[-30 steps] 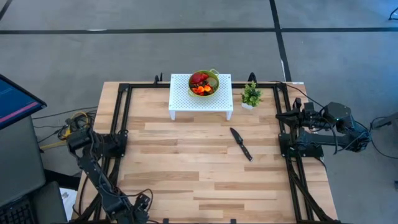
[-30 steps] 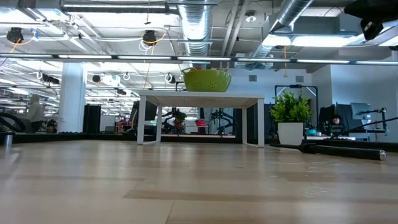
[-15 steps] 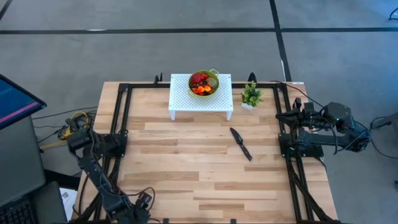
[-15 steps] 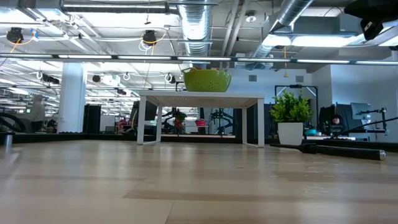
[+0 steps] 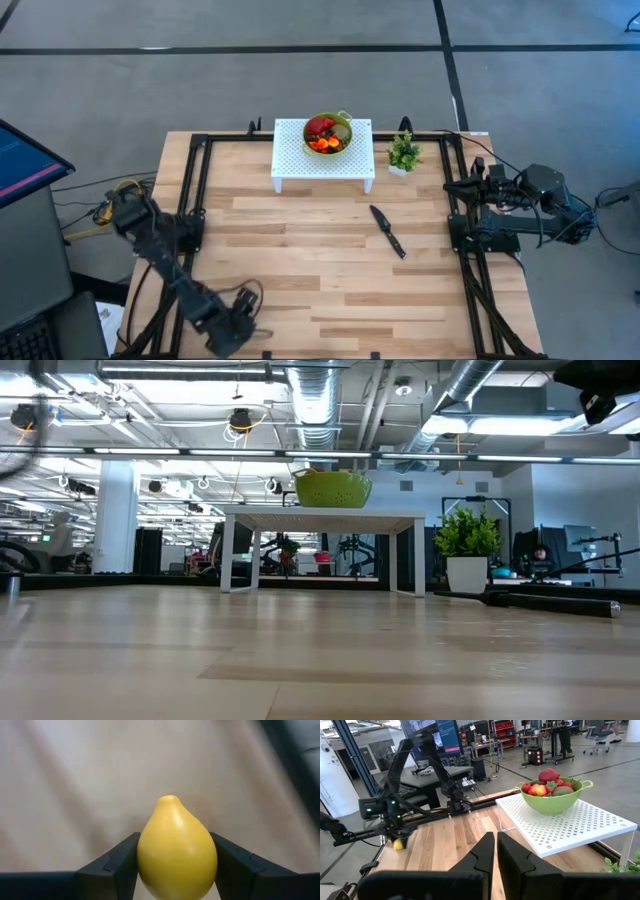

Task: Pick & Place Fruit
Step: Put the yellow lemon into the green strainer bowl

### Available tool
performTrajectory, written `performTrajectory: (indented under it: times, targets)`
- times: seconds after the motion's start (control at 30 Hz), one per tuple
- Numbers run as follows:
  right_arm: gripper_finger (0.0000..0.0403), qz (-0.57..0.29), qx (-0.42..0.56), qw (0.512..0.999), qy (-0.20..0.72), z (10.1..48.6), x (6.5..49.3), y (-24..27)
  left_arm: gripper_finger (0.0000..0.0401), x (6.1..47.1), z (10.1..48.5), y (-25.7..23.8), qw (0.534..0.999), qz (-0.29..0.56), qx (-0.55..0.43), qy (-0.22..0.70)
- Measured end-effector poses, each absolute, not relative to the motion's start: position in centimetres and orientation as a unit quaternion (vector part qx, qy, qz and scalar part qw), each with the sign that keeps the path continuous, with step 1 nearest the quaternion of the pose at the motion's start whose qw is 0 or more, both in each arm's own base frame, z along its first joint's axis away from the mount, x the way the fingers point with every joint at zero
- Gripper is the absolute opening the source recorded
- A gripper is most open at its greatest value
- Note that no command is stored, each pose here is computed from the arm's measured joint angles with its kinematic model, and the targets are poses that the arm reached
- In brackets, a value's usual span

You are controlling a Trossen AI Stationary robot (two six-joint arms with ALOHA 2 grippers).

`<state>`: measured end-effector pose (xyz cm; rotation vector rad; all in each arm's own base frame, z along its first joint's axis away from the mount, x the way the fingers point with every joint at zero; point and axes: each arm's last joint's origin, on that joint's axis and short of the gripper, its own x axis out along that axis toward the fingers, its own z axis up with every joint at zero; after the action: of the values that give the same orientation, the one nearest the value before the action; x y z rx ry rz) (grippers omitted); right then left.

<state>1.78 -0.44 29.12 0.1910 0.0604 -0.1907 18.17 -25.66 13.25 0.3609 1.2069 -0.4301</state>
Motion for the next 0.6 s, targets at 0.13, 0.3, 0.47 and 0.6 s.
performTrajectory:
  times: [0.13,0.3,0.47,0.6]
  targets:
    - [0.0017,-0.095,0.095,0.990,0.030,29.1,1.8,-0.4,0.0202,19.9,14.2,-22.5,0.792,-0.184,0.186,0.551]
    - [0.0017,-0.095,0.095,0.990,0.030,29.1,1.8,-0.4,0.0219,22.4,16.0,-17.8,0.817,-0.153,0.197,0.519]
    - [0.0017,-0.095,0.095,0.990,0.030,29.1,1.8,-0.4,0.0196,25.8,18.5,-13.1,0.863,-0.108,0.172,0.462]
    - [0.0017,-0.095,0.095,0.990,0.030,29.1,1.8,-0.4,0.0204,28.0,20.4,-10.0,0.901,-0.097,0.168,0.388]
